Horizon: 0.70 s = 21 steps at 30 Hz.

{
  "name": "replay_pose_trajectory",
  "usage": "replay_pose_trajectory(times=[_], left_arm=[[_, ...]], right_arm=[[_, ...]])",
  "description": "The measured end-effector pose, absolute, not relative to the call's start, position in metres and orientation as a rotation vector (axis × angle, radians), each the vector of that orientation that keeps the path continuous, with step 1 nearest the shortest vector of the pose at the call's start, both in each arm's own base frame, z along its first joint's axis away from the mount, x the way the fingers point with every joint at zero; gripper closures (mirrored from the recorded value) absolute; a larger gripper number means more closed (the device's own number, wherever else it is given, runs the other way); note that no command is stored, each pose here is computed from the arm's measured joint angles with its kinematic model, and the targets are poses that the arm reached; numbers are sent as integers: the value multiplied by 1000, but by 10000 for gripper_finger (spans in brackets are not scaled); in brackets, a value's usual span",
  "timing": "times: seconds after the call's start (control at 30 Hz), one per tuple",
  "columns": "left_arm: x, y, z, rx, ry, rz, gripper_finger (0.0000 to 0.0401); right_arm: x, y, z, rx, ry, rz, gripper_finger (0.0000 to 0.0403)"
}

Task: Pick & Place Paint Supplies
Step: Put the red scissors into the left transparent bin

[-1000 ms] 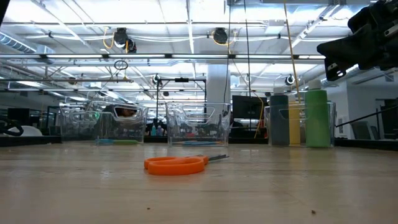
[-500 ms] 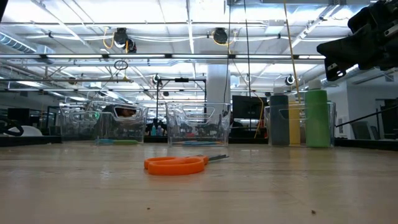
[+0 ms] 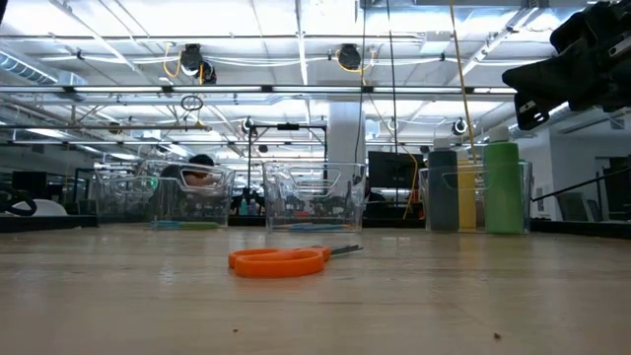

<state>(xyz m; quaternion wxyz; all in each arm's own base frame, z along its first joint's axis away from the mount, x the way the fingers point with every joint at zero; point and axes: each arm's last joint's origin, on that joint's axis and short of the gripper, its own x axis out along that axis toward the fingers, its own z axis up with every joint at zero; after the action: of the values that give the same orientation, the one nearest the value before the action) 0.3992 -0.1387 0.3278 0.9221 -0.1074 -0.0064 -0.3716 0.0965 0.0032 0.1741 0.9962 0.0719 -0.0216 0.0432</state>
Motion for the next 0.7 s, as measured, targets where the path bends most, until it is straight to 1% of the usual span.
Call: replay_pose_trajectory(times=[0.07, 0.17, 0.27, 0.37, 0.47, 0.7], left_arm=[[387, -127, 336, -169, 105, -498, 379], [359, -113, 349, -87, 257, -100, 379], [327, -103, 360, 14, 339, 228, 379], [298, -91, 366, 84, 401, 500, 379], [275, -75, 360, 81, 468, 738, 376], [236, -28, 330, -4, 652, 1155, 379]], right_arm=[[97, 3, 174, 144, -43, 87, 403], [97, 3, 174, 144, -43, 83, 403], [97, 2, 174, 141, -42, 54, 403], [97, 2, 173, 138, -39, 38, 403], [97, 2, 173, 142, -38, 38, 403], [97, 2, 173, 145, -38, 38, 403]])
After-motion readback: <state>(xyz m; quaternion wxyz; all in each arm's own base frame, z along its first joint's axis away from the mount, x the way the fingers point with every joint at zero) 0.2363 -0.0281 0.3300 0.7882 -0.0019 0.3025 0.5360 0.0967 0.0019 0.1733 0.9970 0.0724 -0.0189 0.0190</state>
